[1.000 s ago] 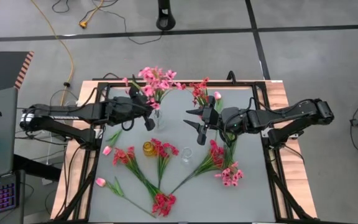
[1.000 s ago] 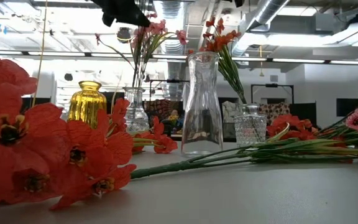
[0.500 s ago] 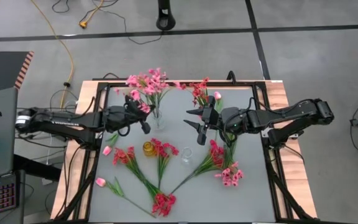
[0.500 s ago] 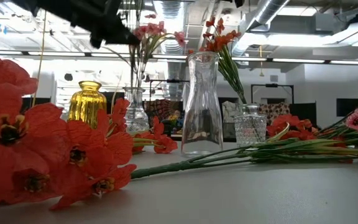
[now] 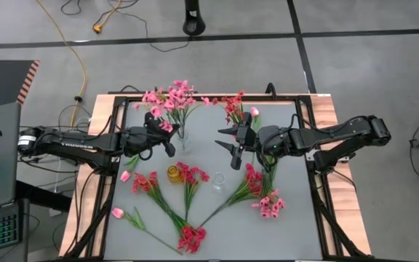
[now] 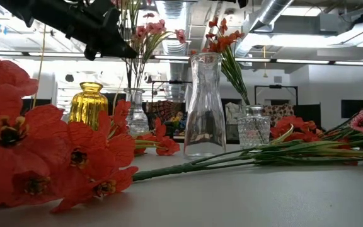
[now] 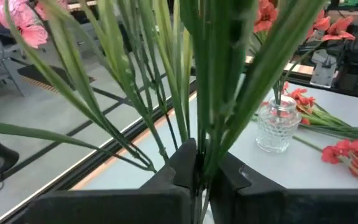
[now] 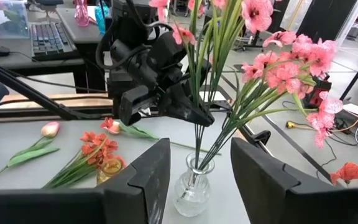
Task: Sort flowers into vase by color
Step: Put the top pink flowers into the top left transparent vase
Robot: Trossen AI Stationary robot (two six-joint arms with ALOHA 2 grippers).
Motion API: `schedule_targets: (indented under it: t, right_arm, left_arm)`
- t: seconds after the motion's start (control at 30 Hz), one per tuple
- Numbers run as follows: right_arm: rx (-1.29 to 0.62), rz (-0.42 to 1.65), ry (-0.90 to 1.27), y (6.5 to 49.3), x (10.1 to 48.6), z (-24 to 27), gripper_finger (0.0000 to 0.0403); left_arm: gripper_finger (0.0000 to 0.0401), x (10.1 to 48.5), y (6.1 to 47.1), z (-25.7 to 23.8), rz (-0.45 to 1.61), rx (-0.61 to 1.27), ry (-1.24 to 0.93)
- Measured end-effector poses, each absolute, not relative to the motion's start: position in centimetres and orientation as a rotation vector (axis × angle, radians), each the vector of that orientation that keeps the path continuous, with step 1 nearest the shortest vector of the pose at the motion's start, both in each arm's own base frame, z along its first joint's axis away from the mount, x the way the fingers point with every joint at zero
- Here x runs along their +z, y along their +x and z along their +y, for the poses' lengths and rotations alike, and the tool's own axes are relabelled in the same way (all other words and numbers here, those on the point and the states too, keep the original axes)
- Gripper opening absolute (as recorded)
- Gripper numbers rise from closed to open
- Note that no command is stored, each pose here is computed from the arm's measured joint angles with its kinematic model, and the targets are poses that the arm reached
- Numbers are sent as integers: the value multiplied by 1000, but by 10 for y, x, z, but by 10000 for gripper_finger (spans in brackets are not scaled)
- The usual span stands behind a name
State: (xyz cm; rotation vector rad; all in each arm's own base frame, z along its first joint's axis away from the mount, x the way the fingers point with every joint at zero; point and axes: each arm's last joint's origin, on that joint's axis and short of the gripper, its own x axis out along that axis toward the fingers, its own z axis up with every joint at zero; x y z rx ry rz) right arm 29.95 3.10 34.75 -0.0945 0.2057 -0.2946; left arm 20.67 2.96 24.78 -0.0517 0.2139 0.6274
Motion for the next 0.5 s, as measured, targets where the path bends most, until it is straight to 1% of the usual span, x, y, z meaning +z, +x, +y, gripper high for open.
schedule_targets:
  t: [0.1, 0.33, 0.4, 0.5]
  right_arm:
    - [-295, 205, -94, 300, 348, 31, 194]
    - [-295, 183, -85, 293, 355, 30, 194]
    - [-297, 168, -60, 287, 360, 29, 194]
    - [-301, 179, -29, 277, 364, 28, 194]
  left_arm:
    - [50, 251, 205, 29, 197, 627, -56]
    - [145, 256, 195, 28, 196, 605, -59]
    - [165, 257, 189, 28, 215, 603, -56]
    - [182, 261, 178, 27, 223, 598, -65]
